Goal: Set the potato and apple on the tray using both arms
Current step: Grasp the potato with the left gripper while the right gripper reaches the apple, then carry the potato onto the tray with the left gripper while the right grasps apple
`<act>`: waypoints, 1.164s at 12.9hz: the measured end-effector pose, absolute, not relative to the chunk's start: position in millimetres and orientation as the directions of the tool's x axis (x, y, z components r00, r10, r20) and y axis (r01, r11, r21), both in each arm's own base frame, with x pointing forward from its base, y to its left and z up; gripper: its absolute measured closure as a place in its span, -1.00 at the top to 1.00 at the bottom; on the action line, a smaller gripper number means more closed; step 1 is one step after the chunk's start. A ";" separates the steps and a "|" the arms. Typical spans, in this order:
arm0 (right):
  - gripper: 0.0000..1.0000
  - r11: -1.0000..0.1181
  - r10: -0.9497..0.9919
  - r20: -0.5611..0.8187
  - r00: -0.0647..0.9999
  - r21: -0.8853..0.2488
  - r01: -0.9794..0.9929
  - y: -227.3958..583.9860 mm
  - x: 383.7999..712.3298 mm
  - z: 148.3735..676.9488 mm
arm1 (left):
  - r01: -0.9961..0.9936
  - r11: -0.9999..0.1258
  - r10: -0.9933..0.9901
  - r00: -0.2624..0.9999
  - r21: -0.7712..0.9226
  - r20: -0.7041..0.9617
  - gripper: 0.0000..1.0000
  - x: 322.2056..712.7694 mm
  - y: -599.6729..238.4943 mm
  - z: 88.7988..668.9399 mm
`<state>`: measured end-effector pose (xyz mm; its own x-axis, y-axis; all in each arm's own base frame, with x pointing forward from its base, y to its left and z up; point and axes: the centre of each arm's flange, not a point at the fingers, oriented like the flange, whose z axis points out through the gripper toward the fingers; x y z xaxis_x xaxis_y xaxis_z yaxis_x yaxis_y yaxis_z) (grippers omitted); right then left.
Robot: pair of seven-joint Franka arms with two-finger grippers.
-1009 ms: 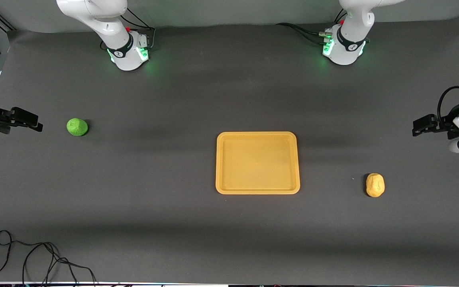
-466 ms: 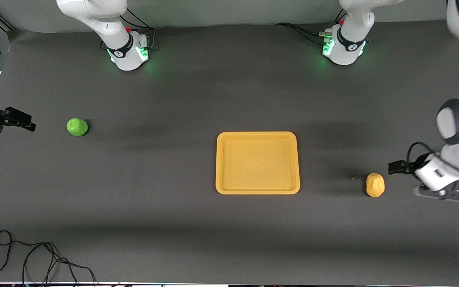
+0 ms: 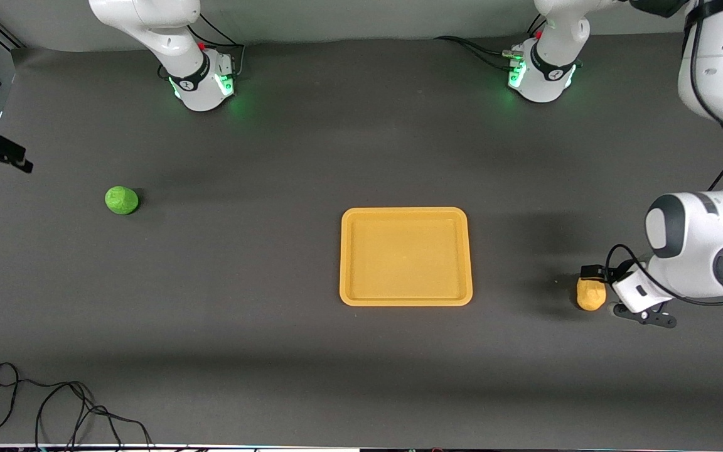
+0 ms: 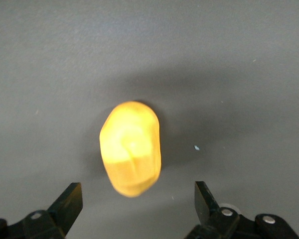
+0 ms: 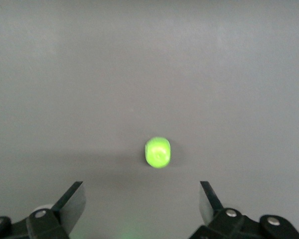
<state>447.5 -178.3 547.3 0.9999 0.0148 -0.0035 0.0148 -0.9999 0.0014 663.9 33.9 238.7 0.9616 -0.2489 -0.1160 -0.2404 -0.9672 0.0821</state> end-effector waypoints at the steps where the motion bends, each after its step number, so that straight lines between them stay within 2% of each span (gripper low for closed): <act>1: 1.00 -1.000 0.013 -0.004 1.000 0.002 0.013 -187.2 430.9 546.4 | -0.250 -0.965 -0.258 0.961 0.082 -0.103 0.99 665.8 33.7 229.5; 2: 1.00 -1.000 0.012 -0.003 1.000 0.004 0.012 -191.6 417.3 545.7 | -0.254 -0.964 -0.261 0.961 0.081 -0.092 0.86 667.3 33.1 221.6; 5: 1.00 -1.000 0.021 -0.011 1.000 -0.005 0.021 -188.3 396.2 538.3 | -0.254 -0.964 -0.260 0.963 0.083 -0.075 0.10 669.7 32.4 203.6; 9: 1.00 -0.999 0.036 -0.008 0.999 -0.010 0.036 -179.6 396.3 478.2 | -0.170 -0.976 -0.180 0.981 0.137 -0.068 0.05 679.1 10.3 232.8; 13: 1.00 -1.000 -0.009 0.027 1.000 -0.005 -0.009 -191.6 387.2 371.4 | -0.044 -0.982 -0.064 0.993 0.185 -0.104 0.05 671.5 -79.5 300.1; 15: 1.00 -1.000 -0.007 0.020 1.000 0.020 -0.008 -193.4 391.2 328.8 | -0.014 -0.980 -0.037 0.993 0.198 -0.115 0.05 661.2 -136.5 313.9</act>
<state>391.2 -193.4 328.8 0.9998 -0.0071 0.0200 -0.0075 -0.9998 0.0201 661.2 -136.5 313.9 0.9927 -0.0369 -0.1145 -0.0136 -0.9801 0.1983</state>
